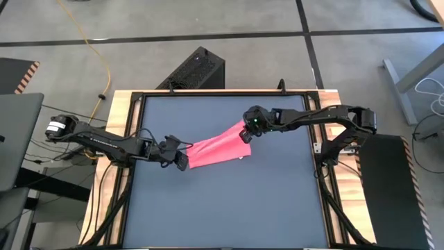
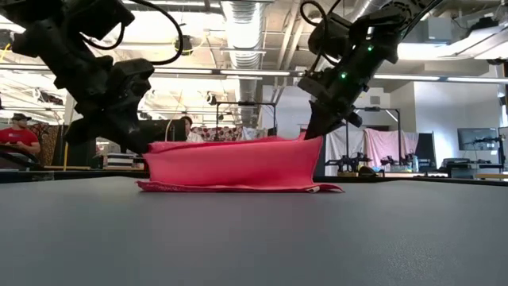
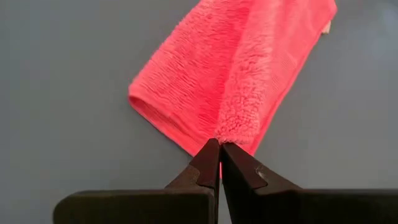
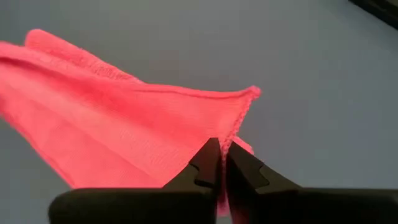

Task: Roll towel
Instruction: Fold the pink towel

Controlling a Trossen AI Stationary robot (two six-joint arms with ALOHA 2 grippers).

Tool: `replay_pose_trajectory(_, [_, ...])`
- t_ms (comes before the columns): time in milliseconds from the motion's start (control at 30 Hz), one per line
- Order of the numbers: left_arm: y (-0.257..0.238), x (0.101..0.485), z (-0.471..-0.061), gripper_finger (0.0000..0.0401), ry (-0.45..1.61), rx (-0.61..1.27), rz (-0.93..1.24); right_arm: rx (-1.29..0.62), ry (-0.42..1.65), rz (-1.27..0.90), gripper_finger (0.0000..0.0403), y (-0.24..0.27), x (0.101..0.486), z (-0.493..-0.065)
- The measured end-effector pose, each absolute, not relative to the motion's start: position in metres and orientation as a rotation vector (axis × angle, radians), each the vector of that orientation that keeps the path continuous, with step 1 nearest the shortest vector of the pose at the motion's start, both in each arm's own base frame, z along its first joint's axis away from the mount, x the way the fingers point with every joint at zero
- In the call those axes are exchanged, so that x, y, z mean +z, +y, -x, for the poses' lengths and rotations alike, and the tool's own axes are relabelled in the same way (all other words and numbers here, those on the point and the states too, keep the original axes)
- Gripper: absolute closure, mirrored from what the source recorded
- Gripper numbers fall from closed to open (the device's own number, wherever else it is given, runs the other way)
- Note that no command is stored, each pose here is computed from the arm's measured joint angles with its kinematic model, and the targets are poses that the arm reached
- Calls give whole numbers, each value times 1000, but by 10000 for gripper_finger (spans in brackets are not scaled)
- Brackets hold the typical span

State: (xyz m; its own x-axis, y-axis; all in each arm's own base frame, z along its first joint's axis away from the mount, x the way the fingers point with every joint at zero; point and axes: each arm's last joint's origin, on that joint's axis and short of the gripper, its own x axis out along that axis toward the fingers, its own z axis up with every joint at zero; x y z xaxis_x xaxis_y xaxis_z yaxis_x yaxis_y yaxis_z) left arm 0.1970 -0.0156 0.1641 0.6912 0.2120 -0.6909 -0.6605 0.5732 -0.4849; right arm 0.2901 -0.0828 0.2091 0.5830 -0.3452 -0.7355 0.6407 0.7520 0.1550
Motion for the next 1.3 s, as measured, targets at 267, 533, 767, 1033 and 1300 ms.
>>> replay_pose_trajectory(267, [-16,164,-197,401,623,553,807,-624,756,-426,295,-83,208,-289])
replay_pose_trajectory(533, [-16,164,-197,401,623,552,806,-668,758,-491,240,-87,204,-288])
replay_pose_trajectory(767, [-16,165,-198,401,617,548,809,-549,820,-698,238,-99,169,-303])
replay_pose_trajectory(1033, [-17,164,-198,401,629,526,820,-590,744,-678,247,-106,164,-312])
replay_pose_trajectory(1300, [-17,164,-198,401,631,525,819,-632,726,-704,248,-132,165,-302])
